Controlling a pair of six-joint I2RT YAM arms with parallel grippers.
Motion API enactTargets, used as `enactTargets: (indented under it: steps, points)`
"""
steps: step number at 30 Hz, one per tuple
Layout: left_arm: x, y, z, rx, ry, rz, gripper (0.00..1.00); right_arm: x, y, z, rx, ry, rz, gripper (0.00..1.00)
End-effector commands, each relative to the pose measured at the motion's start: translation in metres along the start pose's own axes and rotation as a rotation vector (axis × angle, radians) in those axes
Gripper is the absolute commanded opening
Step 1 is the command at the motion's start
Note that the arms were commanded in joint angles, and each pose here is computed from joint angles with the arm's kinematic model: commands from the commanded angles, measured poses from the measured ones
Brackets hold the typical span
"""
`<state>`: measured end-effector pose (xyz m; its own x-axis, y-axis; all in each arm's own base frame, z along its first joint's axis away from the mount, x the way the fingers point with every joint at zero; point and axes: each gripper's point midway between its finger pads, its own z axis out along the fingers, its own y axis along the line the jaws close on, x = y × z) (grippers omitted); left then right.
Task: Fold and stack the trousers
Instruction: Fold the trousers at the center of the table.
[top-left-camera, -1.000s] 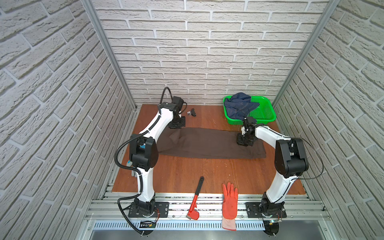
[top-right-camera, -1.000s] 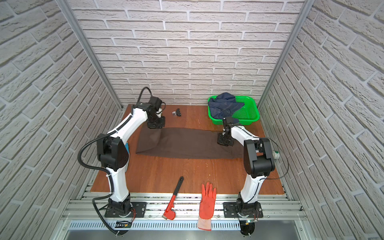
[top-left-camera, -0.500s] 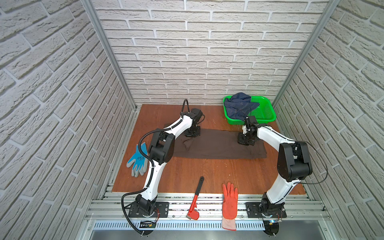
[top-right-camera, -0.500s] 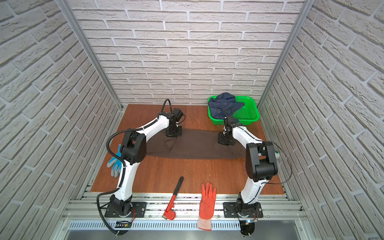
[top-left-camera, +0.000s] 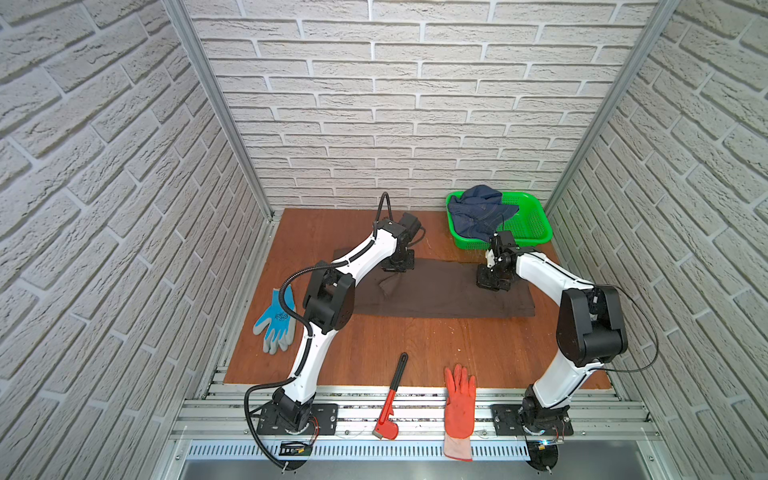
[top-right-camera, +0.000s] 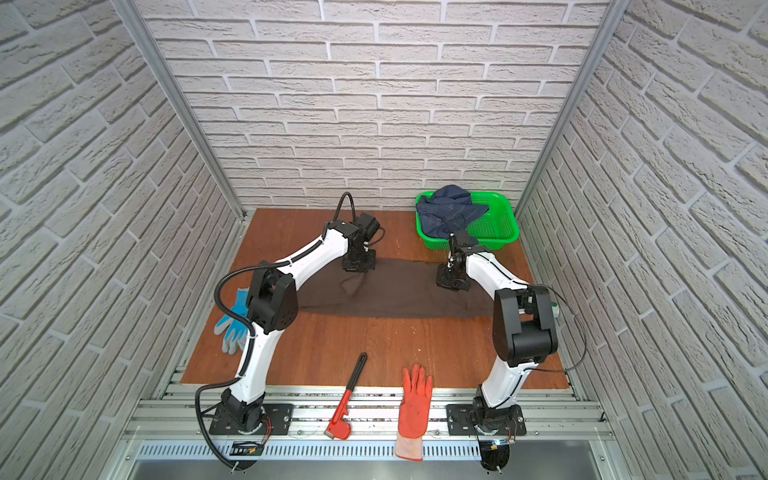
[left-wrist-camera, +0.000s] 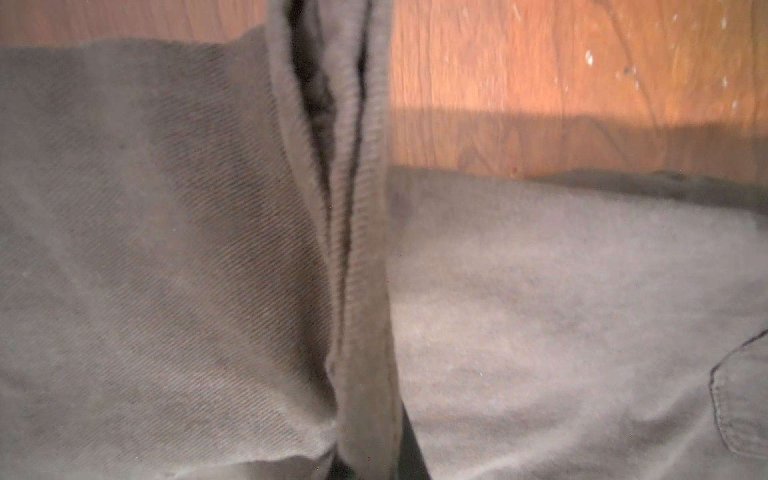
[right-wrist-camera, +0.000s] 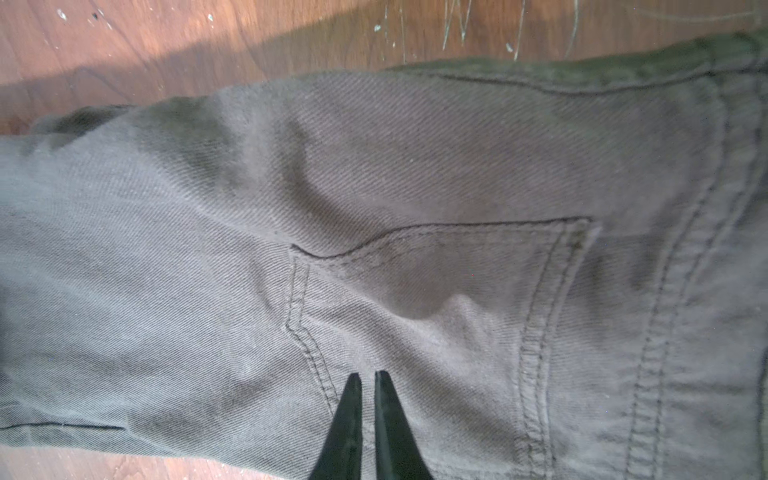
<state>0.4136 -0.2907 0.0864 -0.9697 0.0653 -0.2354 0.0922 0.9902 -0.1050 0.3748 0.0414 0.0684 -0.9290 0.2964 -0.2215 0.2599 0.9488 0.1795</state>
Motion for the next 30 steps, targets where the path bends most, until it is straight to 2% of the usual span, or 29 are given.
enactTargets:
  steps: [1,4,5,8,10,14,16,19,21,23,26,28,30]
  points:
    - [0.007,-0.016,0.008,0.032,0.034,-0.013,0.0,-0.005,0.002,-0.015,-0.004,-0.036,-0.009,0.11]
    - [0.012,-0.028,0.013,0.066,0.053,-0.018,0.0,-0.004,0.001,-0.015,-0.003,-0.034,-0.009,0.11]
    - [0.012,-0.032,0.012,0.08,0.054,-0.017,0.05,-0.005,0.002,-0.015,-0.004,-0.036,-0.008,0.11]
    - [0.009,-0.04,0.001,0.118,0.043,-0.01,0.35,-0.005,0.003,-0.017,-0.008,-0.039,-0.007,0.11]
    - [0.005,-0.047,-0.013,0.161,0.017,0.001,0.49,-0.006,0.003,-0.019,-0.013,-0.043,-0.003,0.11]
    - [-0.012,-0.059,-0.068,0.254,-0.096,0.043,0.61,-0.007,0.01,-0.026,-0.03,-0.055,-0.007,0.11]
    - [-0.021,-0.051,-0.101,0.252,-0.177,0.066,0.7,-0.007,0.015,-0.029,-0.033,-0.061,-0.016,0.11]
    - [-0.029,-0.009,-0.13,0.209,-0.237,0.038,0.78,-0.007,0.022,-0.032,-0.039,-0.067,-0.031,0.12]
    - [-0.029,0.034,-0.128,0.167,-0.226,-0.002,0.82,-0.007,0.024,-0.033,-0.036,-0.068,-0.034,0.12]
    - [-0.024,0.08,-0.117,0.144,-0.189,-0.035,0.83,-0.007,0.024,-0.032,-0.034,-0.071,-0.035,0.12]
    - [-0.013,0.134,-0.089,0.176,-0.106,-0.093,0.85,-0.007,0.021,-0.029,-0.018,-0.069,-0.039,0.12]
    - [-0.004,0.157,-0.072,0.203,-0.048,-0.101,0.91,-0.007,0.02,-0.027,-0.014,-0.067,-0.039,0.13]
    - [0.004,0.174,-0.058,0.226,-0.001,-0.103,0.93,-0.006,0.019,-0.024,-0.007,-0.063,-0.038,0.14]
